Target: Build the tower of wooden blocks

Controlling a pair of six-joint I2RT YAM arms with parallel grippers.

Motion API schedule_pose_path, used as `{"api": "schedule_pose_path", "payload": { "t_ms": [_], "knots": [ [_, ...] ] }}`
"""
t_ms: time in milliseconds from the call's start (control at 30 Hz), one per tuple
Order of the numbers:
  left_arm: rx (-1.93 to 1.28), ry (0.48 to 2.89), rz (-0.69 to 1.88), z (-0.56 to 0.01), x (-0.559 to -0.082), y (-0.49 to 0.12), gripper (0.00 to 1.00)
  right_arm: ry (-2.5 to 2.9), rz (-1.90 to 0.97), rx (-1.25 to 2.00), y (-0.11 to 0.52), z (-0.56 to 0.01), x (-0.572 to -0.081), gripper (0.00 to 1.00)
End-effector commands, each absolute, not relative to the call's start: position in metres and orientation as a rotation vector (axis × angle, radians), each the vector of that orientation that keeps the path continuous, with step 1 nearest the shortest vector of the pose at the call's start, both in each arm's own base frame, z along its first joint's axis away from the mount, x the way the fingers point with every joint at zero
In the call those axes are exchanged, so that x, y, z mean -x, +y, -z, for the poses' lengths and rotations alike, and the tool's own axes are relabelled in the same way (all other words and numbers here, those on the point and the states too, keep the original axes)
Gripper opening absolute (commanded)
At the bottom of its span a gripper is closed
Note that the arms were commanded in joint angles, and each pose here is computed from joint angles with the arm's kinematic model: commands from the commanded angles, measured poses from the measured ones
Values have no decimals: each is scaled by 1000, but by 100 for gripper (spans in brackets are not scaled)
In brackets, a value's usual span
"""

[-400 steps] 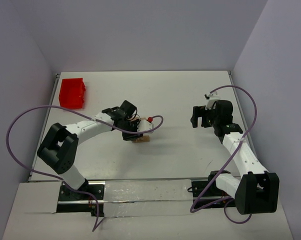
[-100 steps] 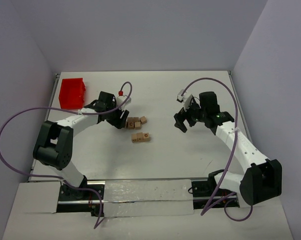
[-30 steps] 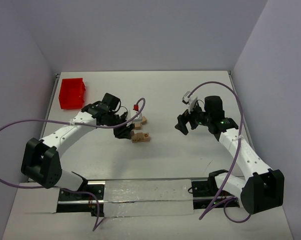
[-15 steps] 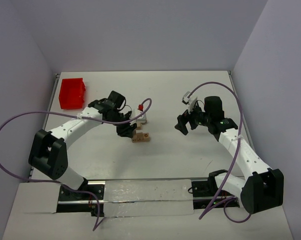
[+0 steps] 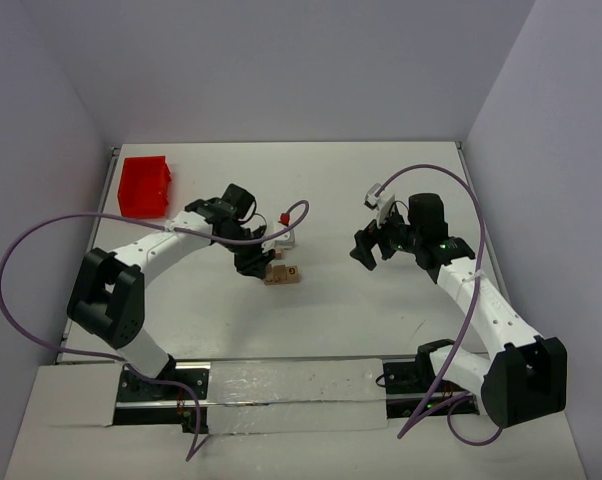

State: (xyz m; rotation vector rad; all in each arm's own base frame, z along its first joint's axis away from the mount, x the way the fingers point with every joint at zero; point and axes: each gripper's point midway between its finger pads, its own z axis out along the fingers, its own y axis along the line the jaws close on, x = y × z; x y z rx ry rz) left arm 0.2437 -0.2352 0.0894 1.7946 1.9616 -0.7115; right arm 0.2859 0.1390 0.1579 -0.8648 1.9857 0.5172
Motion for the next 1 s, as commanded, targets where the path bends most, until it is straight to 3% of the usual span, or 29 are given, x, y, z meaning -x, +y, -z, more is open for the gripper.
{"api": "schedule_pose_path", "payload": {
  "t_ms": [0,967],
  "knots": [
    [-1807,1890,691,-102,-257,-246,18,1945,-497,850,138,-166,-294,100],
    [-1801,1889,650,-91,-270,-249,25,1958,-498,854,138,-161,-294,100]
  ]
}}
